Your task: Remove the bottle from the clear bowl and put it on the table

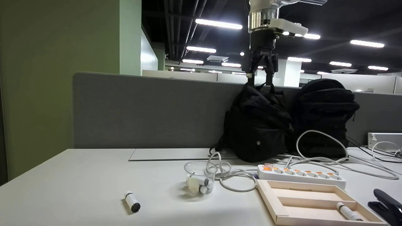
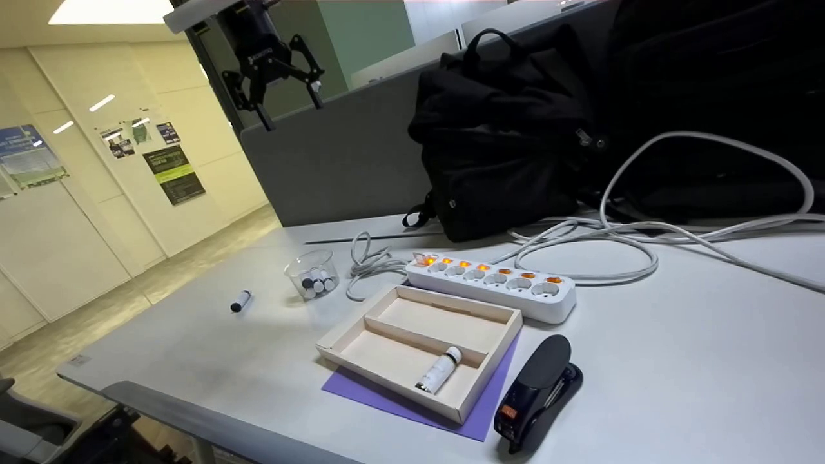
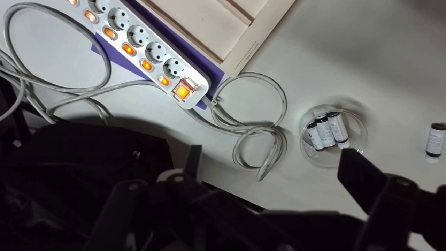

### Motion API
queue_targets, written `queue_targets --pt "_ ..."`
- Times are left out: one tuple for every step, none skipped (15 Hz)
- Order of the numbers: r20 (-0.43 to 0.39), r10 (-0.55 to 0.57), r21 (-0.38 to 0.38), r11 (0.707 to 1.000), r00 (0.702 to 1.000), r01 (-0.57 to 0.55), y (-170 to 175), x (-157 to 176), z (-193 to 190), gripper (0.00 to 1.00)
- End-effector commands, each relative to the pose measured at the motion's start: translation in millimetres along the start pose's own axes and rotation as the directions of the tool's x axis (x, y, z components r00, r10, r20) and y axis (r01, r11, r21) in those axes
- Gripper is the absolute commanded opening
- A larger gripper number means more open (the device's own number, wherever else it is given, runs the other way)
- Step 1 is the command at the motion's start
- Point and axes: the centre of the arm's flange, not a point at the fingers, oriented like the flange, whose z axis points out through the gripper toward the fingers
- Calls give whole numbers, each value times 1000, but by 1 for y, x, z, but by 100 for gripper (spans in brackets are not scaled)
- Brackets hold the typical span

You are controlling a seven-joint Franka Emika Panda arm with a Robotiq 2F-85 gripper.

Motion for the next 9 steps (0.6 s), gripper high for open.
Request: queue_targets --pt "2 -26 -8 1000 1000 26 1 0 1 100" --pt "-1 -47 -11 999 999 47 2 1 2 100" --pt "-6 -87 -3 996 996 87 2 1 3 100" --pt "1 -124 6 992 992 124 3 1 4 100" --pt "0 -159 42 986 987 159 1 1 4 100" --pt "-2 -180 60 982 984 180 0 1 6 100" --pt "-5 -201 69 977 980 201 1 56 60 100" --pt "-7 -220 66 973 975 220 -2 57 68 100" --pt "-13 -232 77 970 973 232 -4 64 86 100"
